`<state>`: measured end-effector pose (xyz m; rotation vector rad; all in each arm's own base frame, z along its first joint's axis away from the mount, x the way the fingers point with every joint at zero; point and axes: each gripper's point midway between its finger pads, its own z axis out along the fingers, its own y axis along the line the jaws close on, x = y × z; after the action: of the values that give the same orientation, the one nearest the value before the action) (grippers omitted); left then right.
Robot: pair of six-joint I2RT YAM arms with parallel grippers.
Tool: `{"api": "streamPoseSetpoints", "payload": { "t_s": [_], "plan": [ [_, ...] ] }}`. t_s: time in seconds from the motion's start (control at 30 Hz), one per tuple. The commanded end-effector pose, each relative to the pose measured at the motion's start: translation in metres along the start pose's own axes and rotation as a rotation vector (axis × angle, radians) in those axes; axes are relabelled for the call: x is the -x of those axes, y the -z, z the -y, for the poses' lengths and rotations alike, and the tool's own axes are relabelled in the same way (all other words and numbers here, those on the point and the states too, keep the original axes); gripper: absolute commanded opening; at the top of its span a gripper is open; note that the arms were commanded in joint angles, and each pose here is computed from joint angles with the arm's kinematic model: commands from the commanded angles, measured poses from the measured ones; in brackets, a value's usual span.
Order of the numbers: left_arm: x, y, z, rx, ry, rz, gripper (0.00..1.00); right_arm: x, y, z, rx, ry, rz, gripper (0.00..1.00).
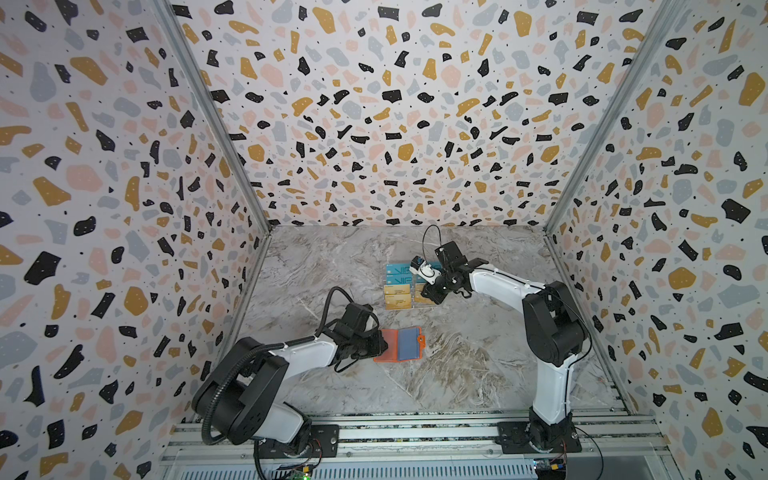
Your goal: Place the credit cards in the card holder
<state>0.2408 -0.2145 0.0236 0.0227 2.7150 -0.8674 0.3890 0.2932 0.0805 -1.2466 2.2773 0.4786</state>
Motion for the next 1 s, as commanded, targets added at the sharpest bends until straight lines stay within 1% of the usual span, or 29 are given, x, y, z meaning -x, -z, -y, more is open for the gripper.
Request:
{"api": "streamPoseSetpoints", "payload": {
  "t_s": [0.0,0.1,0.3,0.5,0.6,0.7,0.83,0.9,0.97],
  "plan": [
    [-0.007,0.002,-0.007,0.032,0.003,-0.031,0.18,0.019,0.015,-0.003,-0.006,0.046,0.045,0.15],
    [-0.006,0.001,-0.006,0.028,0.003,-0.032,0.18,0.023,0.017,-0.003,-0.014,0.066,0.059,0.13],
    [-0.007,0.002,-0.006,0.025,0.003,-0.034,0.18,0.031,0.022,-0.005,-0.016,0.113,0.091,0.05],
    [-0.008,0.003,-0.005,0.024,-0.001,-0.04,0.19,0.039,0.026,-0.007,-0.004,0.138,0.126,0.0],
    [-0.008,0.003,-0.004,0.021,-0.001,-0.041,0.19,0.045,0.032,-0.01,0.009,0.145,0.148,0.0],
    [-0.007,0.003,-0.003,0.019,-0.002,-0.042,0.19,0.057,0.045,-0.011,0.02,0.139,0.188,0.0],
    [-0.008,0.004,-0.004,0.026,-0.001,-0.041,0.19,0.08,0.075,-0.017,0.052,0.107,0.294,0.0],
    [-0.007,0.004,-0.004,0.027,0.0,-0.036,0.19,0.089,0.092,-0.02,0.076,0.071,0.359,0.0],
    [-0.005,0.005,-0.004,0.027,0.001,-0.029,0.19,0.095,0.105,-0.026,0.13,0.019,0.413,0.0]
  ]
}}
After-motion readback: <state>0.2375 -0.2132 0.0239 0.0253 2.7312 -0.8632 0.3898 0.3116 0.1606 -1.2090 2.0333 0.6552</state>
